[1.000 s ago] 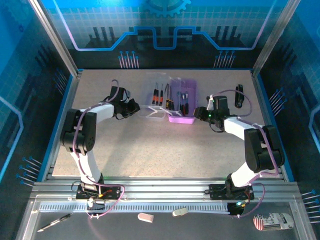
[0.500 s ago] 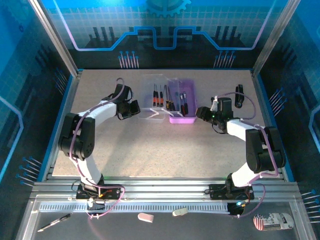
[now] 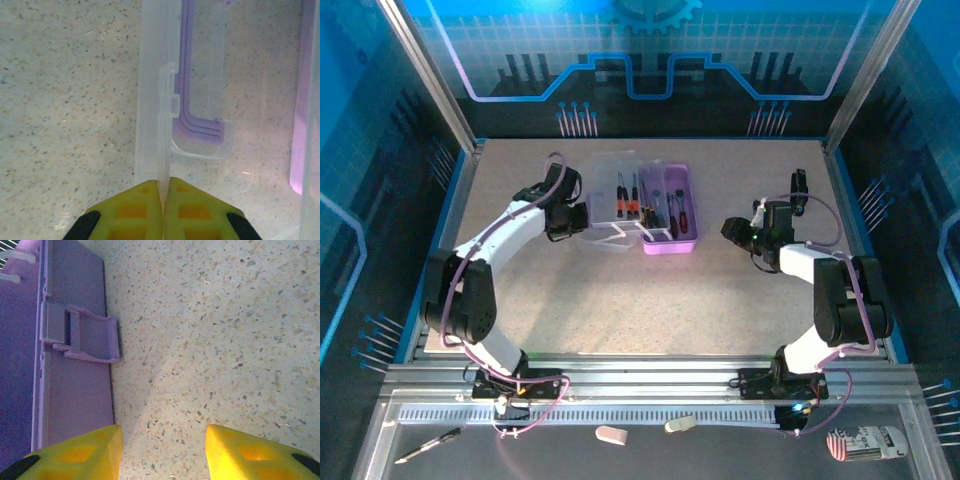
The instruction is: Pack the tool kit
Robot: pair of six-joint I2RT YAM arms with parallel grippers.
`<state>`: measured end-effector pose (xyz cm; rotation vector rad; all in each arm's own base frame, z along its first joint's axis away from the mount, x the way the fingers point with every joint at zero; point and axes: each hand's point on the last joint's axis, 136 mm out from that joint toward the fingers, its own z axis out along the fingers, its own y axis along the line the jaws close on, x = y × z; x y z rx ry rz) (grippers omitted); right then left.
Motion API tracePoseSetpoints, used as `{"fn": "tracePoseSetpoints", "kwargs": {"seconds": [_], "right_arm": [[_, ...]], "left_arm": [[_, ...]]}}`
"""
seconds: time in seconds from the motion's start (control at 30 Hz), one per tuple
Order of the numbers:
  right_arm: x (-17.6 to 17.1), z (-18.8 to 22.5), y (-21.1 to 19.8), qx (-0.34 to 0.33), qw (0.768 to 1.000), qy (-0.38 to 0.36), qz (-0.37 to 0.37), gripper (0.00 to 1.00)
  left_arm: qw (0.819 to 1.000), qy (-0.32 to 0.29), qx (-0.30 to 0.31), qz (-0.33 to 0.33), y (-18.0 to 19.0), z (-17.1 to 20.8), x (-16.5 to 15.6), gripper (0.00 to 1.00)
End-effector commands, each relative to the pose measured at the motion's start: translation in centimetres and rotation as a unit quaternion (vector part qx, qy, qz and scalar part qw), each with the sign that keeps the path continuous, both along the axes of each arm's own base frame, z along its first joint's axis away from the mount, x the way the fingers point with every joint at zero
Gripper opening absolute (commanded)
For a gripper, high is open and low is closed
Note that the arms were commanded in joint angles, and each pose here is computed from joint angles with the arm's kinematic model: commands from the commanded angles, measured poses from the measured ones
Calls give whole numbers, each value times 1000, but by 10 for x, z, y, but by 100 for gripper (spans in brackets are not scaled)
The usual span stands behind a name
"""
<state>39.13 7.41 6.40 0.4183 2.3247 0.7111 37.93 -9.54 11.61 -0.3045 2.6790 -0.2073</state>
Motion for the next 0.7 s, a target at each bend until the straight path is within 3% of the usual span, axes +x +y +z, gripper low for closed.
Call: {"fn": "tracePoseSetpoints", "kwargs": {"seconds": [0.0,0.43,0.67], "right_arm": [[5,4,10,6,1000,-4,15,48],[-14,-18,97,6,991,17,131,47],[-18,-23,123,9,988,13,156,46]], "left_arm": [[999,-23,34,-21,3,40,-10,0],[991,-54,82,-89,-18,93,-16,0],[987,-65,77,-127,-54,114,-19,0]]}}
